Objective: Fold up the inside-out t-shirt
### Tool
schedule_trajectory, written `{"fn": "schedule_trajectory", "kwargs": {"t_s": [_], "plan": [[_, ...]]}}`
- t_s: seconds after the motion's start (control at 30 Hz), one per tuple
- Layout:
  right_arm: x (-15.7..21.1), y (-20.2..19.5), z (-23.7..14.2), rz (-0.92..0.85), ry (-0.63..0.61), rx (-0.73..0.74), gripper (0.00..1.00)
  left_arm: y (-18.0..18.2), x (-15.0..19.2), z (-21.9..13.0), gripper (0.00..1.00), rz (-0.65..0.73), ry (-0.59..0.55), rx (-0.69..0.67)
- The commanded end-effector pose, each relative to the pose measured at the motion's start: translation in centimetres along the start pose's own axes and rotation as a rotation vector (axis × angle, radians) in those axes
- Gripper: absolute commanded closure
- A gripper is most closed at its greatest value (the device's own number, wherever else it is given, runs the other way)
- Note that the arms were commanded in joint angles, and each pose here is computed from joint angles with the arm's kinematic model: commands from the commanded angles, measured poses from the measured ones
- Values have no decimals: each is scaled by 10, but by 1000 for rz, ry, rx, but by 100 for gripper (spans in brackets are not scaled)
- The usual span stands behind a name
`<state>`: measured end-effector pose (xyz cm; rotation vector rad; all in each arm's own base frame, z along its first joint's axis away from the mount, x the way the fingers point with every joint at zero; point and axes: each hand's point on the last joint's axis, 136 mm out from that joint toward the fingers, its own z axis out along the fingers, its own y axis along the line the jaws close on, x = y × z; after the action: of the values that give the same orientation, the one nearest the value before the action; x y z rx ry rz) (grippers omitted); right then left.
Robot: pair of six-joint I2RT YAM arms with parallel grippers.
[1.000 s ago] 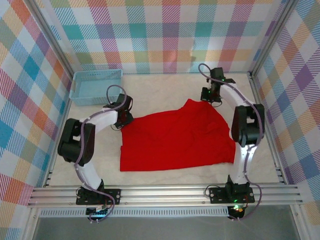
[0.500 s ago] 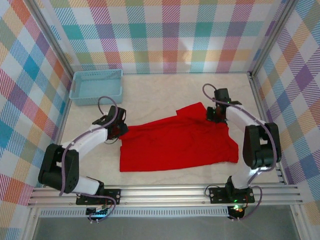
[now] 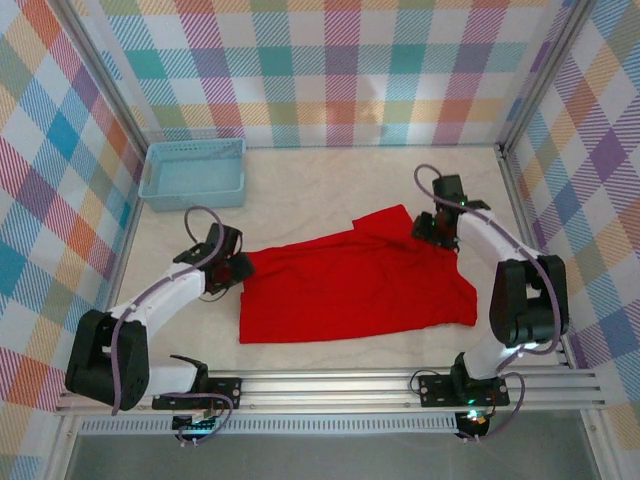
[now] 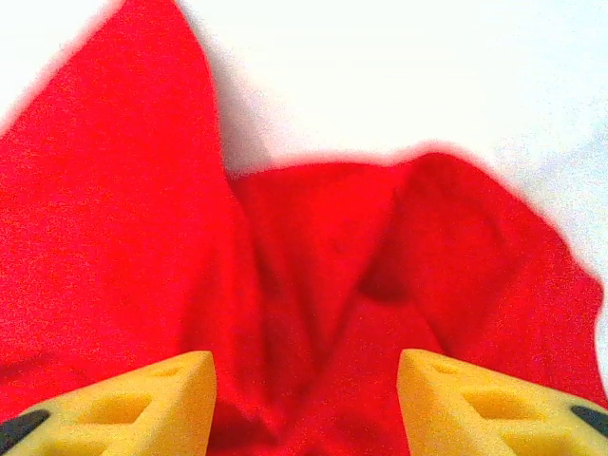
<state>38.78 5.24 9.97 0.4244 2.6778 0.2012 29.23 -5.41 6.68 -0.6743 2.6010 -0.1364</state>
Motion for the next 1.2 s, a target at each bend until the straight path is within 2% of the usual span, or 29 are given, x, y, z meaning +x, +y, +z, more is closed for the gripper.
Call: {"fn": "schedule_trajectory", "kwargs": {"t_s": [0.0,0.2,0.43,0.83,0.93,1.03,1.13,1.17], "plan": [[-31,10,7,48,-2,-32,44,-14,-21,1,27,5,8,30],[-60,34,56,-17,56,-79,43,-23,-22,25,24,22,66,9],[-67,65,90,-124,91,-144,43,-20,-20,48,25,46,100,-43],[-49,62,139,-185,213,17,44,-24,-16,71,40,64,145,-58],[-47,61,140,-188,221,41,53,-25,-16,72,47,63,149,-51],[-49,62,137,-184,213,37,78,-27,-18,71,55,62,143,-42],[-59,64,125,-187,172,42,94,-31,-22,67,62,67,132,-29],[-64,65,121,-189,154,43,97,-32,-23,65,64,67,127,-28]]}}
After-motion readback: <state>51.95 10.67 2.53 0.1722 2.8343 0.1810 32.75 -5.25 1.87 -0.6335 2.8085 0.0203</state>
